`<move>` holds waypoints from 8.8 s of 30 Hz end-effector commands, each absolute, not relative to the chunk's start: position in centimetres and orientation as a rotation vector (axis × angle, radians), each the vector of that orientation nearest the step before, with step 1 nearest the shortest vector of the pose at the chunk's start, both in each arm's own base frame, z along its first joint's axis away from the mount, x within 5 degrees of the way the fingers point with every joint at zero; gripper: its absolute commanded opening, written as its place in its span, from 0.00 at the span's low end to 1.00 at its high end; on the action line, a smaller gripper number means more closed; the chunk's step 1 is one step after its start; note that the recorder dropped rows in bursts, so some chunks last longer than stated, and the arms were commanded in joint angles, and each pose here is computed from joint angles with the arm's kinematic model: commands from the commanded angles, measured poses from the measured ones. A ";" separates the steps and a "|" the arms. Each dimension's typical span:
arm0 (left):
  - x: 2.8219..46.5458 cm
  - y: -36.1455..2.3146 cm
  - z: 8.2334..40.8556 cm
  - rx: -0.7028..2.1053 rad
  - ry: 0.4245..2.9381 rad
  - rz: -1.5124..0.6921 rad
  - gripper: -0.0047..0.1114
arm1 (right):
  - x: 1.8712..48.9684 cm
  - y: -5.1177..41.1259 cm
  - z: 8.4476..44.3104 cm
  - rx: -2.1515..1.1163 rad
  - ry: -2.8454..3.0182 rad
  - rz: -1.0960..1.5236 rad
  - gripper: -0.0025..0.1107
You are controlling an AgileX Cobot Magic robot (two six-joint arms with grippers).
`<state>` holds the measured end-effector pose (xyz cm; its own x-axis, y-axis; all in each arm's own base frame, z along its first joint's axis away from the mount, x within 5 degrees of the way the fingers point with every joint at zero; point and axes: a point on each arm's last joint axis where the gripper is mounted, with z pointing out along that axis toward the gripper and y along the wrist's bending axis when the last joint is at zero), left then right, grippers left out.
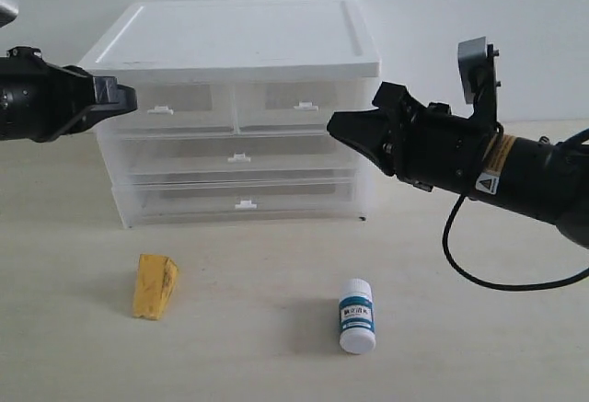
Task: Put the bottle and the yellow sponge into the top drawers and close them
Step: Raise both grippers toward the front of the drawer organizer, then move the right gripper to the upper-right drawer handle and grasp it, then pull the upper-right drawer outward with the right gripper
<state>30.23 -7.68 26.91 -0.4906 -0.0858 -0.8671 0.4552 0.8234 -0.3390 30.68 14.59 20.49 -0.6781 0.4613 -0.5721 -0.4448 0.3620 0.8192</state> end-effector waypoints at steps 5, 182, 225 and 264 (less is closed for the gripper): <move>32.2 -8.1 26.5 0.284 1.992 -0.682 0.07 | 30.9 14.5 20.8 0.029 1.811 1.402 0.02; 39.9 -8.0 23.1 0.339 2.039 -0.474 0.07 | 37.2 21.0 18.9 0.227 1.889 1.585 0.02; 40.5 -8.1 22.1 0.368 2.052 -0.464 0.07 | 36.0 18.8 17.8 0.247 1.865 1.723 0.42; 40.5 -8.1 22.1 0.375 2.052 -0.466 0.07 | 35.3 18.9 18.0 0.130 1.871 1.795 0.02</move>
